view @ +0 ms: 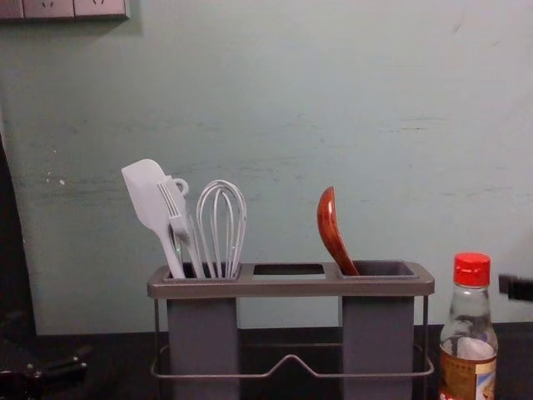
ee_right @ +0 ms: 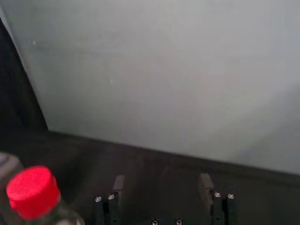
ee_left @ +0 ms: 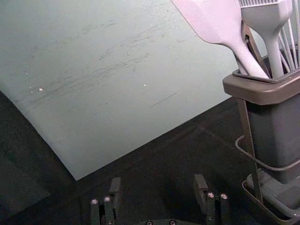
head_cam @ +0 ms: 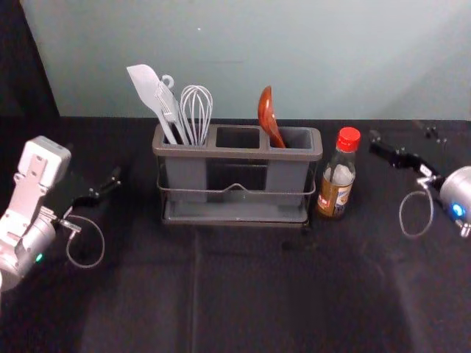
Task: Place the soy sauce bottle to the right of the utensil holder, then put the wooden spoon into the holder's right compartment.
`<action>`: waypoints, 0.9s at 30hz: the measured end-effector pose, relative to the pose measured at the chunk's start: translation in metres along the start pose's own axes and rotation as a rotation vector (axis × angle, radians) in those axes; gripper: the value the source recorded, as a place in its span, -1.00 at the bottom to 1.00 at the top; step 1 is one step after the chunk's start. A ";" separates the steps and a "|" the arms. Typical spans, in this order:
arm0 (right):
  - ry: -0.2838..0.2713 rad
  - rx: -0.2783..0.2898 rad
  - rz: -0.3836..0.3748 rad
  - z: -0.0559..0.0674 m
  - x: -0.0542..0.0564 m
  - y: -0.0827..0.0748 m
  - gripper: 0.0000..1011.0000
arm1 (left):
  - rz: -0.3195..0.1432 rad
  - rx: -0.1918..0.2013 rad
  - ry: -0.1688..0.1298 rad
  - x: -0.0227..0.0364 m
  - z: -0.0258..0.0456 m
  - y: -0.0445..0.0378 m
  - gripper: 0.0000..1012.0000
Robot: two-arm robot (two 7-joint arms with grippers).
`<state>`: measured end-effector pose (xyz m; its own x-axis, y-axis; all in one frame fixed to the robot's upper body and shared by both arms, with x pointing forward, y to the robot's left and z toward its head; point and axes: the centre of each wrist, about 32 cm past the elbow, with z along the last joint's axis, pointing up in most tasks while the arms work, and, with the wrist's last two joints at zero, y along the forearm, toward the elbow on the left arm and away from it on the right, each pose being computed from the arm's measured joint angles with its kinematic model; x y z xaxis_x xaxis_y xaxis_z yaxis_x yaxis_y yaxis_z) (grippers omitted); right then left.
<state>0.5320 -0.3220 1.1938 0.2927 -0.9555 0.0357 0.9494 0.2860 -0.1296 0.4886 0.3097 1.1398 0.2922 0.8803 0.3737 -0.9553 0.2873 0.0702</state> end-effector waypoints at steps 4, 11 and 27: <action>0.020 -0.034 0.023 -0.010 0.002 0.000 0.98 | 0.000 0.000 0.000 0.0000 0.0000 0.0000 0.98; 0.025 -0.033 0.064 -0.013 0.002 0.002 0.98 | 0.000 0.000 0.000 0.0000 0.0000 0.0000 0.98; 0.012 -0.025 0.055 -0.011 0.000 0.002 0.98 | 0.000 0.000 0.000 -0.0001 0.0000 0.0000 0.98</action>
<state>0.5325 -0.3227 1.1829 0.3426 -0.9394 0.0162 0.9288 0.3360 -0.1560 0.4886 0.3096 1.1398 0.2923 0.8803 0.3737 -0.9553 0.2873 0.0703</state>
